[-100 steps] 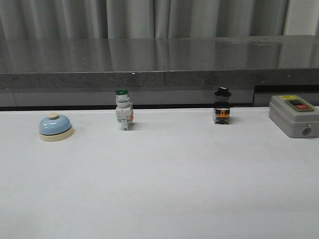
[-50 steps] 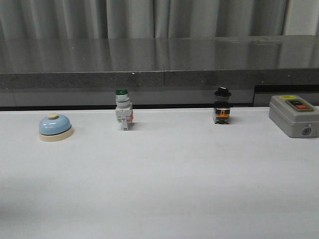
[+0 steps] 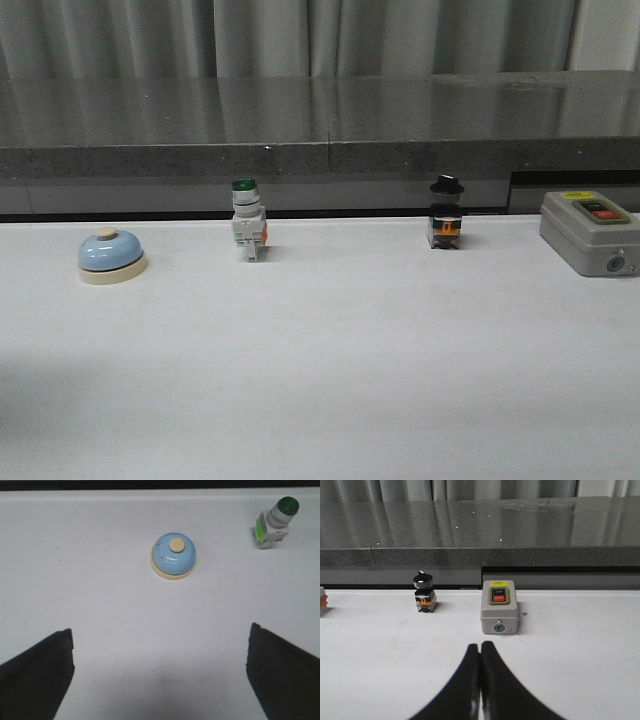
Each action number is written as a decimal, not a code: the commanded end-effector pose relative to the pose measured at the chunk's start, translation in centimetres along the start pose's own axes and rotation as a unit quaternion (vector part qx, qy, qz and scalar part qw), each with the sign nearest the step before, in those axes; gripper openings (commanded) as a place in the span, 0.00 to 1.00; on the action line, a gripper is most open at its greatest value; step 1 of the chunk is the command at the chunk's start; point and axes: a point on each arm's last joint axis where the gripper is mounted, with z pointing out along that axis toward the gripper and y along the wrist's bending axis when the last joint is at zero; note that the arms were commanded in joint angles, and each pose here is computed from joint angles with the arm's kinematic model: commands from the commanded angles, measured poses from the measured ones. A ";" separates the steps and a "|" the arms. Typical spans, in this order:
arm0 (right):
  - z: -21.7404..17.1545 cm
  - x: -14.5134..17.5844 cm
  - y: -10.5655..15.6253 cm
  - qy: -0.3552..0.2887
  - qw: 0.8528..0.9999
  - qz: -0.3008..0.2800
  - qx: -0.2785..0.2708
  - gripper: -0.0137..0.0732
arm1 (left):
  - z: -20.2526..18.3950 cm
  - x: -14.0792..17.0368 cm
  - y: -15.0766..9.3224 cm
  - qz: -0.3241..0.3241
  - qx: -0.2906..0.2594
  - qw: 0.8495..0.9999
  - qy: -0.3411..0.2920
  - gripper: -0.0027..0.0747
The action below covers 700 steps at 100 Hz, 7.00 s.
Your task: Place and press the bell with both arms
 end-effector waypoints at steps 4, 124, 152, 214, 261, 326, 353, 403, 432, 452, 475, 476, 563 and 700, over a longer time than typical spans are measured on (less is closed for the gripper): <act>-0.3 -1.3 0.0 -0.061 0.998 0.001 0.000 0.09 | -0.8 -1.5 -0.4 -0.009 0.011 0.999 -0.047 0.88; -0.3 -1.3 0.0 -0.061 0.998 0.001 0.000 0.09 | 19.3 -8.6 -2.9 0.043 0.033 0.996 0.064 0.88; -0.3 -1.3 0.0 -0.061 0.998 0.001 0.000 0.09 | 21.8 -7.2 -2.5 0.044 0.026 0.995 0.089 0.88; -0.3 -1.3 0.0 -0.061 0.998 0.001 0.000 0.09 | 22.4 -6.6 -2.4 0.043 0.027 0.993 0.108 0.23; -0.3 -1.3 0.0 -0.061 0.998 0.001 0.000 0.09 | 13.5 -9.7 -7.1 0.058 0.087 0.993 0.051 0.18; -0.3 -1.3 0.0 -0.061 0.998 0.001 0.000 0.09 | 14.8 -3.5 -22.1 0.192 0.200 0.960 0.050 0.18; -0.3 -1.3 0.0 -0.061 0.998 0.001 0.000 0.09 | 18.4 -1.0 -23.8 0.205 0.200 0.954 0.087 0.18; -0.3 -1.3 0.0 -0.061 0.998 0.001 0.000 0.09 | 19.0 -0.1 -23.7 0.204 0.198 0.952 0.114 0.42; -0.3 -1.3 0.0 -0.061 0.998 0.001 0.000 0.09 | 19.0 0.0 -23.7 0.206 0.198 0.951 0.122 0.67; -0.3 -1.3 0.0 -0.061 0.998 0.001 0.000 0.09 | 19.0 0.0 -23.7 0.206 0.198 0.950 0.123 0.73; -0.3 -1.3 0.0 -0.061 0.998 0.001 0.000 0.09 | 19.0 0.0 -23.7 0.206 0.198 0.950 0.125 0.82; -0.3 -1.3 0.0 -0.061 0.998 0.001 0.000 0.09 | 18.9 0.0 -23.7 0.206 0.198 0.950 0.126 0.82; -0.3 -1.3 0.0 -0.061 0.998 0.001 0.000 0.09 | 2.7 -9.0 -15.0 0.113 0.188 0.971 -0.099 0.82; -0.3 -1.3 0.0 -0.061 0.998 0.001 0.000 0.09 | -13.2 8.1 -2.4 0.042 0.097 0.930 -0.353 0.01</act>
